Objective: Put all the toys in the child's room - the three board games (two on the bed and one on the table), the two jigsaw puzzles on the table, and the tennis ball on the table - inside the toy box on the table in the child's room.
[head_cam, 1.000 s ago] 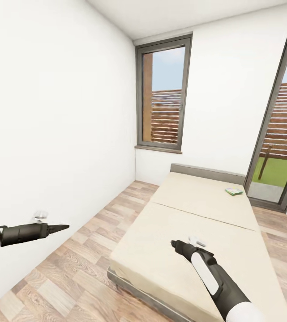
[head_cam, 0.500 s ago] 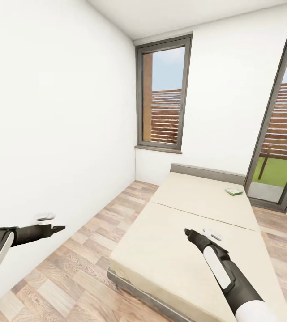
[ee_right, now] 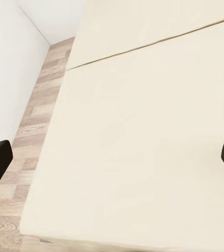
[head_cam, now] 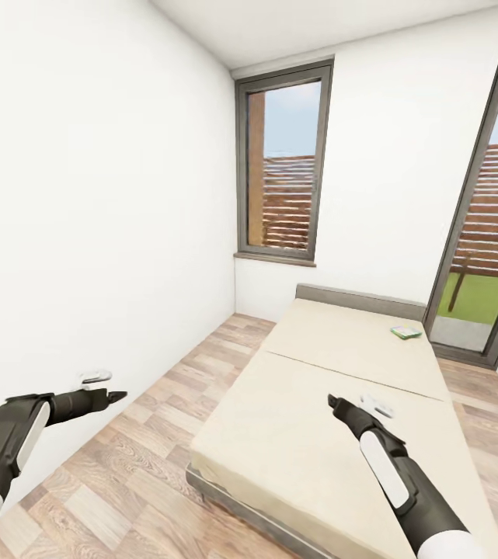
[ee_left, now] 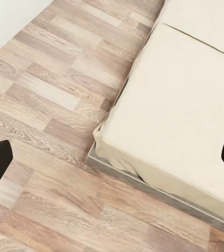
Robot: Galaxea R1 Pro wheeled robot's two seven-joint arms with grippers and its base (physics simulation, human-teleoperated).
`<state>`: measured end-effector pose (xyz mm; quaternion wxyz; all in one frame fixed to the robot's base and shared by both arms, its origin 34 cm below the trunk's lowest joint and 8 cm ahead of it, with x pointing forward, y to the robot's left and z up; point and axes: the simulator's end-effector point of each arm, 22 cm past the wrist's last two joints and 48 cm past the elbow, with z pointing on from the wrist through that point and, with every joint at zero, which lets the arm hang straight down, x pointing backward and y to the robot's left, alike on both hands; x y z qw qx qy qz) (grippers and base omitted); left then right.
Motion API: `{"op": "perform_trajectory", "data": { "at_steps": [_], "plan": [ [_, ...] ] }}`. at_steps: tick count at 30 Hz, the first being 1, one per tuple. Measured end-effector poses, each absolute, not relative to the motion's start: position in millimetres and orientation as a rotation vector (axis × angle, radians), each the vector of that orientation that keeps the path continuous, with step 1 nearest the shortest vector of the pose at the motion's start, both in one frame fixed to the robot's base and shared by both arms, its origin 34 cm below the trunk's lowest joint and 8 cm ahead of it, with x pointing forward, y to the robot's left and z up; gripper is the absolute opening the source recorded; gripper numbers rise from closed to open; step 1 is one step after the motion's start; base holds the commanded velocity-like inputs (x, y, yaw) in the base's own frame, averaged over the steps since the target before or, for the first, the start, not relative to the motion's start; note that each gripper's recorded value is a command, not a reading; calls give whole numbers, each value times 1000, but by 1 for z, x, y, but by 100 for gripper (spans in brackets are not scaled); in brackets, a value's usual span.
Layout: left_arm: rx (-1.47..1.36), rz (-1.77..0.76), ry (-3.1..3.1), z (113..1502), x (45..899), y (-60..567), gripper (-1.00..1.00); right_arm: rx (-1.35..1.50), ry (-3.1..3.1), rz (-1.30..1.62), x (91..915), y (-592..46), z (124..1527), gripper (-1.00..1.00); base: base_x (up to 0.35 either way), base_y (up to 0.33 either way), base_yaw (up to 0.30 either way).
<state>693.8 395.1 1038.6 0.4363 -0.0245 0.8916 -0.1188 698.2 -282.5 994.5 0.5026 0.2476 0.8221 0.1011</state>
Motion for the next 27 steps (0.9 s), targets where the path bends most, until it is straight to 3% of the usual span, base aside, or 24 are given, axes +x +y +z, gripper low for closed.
{"op": "perform_trajectory", "data": {
  "at_steps": [14, 27],
  "plan": [
    [-55, -300, 2215, 1038, 695, 390, 100, 603, 1990, 235, 697, -286, 992, 100, -5, -217, 0],
    [-49, -301, 2209, 1041, 696, 389, 100, 606, 1991, 235, 696, -287, 990, 100, -181, -231, 0]
  ]
}}
